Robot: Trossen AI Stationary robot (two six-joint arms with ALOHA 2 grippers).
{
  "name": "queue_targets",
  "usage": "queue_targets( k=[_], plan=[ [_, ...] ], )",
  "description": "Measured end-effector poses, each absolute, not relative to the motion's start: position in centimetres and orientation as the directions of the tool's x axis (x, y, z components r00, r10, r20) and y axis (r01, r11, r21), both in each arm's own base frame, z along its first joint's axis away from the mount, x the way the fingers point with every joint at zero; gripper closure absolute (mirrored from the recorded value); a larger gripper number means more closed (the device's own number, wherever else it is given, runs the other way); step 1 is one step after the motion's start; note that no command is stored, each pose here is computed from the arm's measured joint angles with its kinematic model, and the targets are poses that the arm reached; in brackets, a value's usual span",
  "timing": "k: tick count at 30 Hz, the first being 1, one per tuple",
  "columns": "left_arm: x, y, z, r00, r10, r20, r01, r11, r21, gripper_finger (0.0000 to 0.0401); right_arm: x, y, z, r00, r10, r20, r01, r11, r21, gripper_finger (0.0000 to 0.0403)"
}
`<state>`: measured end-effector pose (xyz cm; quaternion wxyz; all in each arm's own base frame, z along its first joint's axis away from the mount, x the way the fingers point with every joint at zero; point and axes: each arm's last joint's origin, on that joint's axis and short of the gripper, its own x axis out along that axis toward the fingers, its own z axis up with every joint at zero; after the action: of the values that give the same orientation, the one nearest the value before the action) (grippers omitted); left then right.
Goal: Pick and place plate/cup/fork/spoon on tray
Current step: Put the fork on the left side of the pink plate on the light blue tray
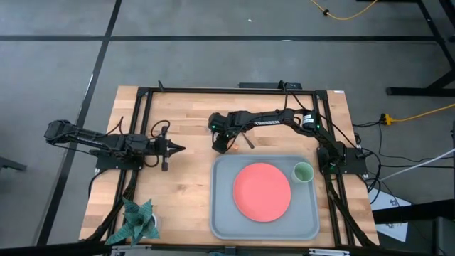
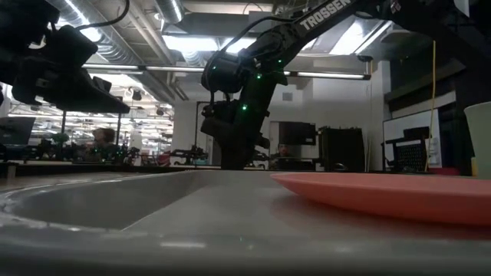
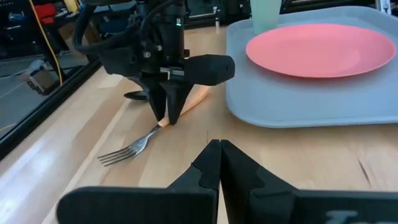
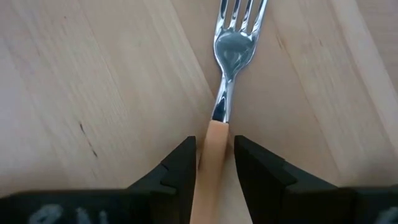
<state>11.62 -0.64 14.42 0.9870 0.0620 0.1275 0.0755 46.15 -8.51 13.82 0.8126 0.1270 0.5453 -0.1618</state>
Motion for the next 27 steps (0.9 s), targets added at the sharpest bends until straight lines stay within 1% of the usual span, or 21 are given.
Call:
queue_targets(
  k=[2,5,11,15,19,27],
  plan=[
    [11.6,-0.6,14.5,0.958,0.164,-0.236,-0.134,0.981,0.140,0.0401,46.1,-8.5,13.8,0.353,-0.125,-0.927,0.401,0.915,0.030,0.0288],
    [11.3,-0.6,15.0,0.969,0.163,-0.186,-0.141,0.982,0.126,0.0401,46.1,-8.5,13.8,0.353,-0.124,-0.927,0.401,0.916,0.029,0.0288],
    [10.2,-0.4,16.8,0.987,0.162,0.007,-0.162,0.984,0.070,0.0401,46.1,-8.5,13.8,0.353,-0.125,-0.927,0.398,0.917,0.028,0.0288],
    [9.6,-0.3,17.6,0.979,0.178,0.096,-0.183,0.982,0.041,0.0401,46.1,-8.5,13.8,0.351,-0.124,-0.928,0.397,0.918,0.027,0.0288],
    [9.5,-0.3,17.9,0.974,0.182,0.133,-0.187,0.982,0.030,0.0401,46.1,-8.5,13.8,0.352,-0.125,-0.928,0.398,0.917,0.027,0.0288],
    [9.6,-0.3,17.6,0.978,0.181,0.105,-0.186,0.982,0.038,0.0401,46.2,-8.5,13.8,0.354,-0.125,-0.927,0.397,0.917,0.028,0.0288]
  ],
)
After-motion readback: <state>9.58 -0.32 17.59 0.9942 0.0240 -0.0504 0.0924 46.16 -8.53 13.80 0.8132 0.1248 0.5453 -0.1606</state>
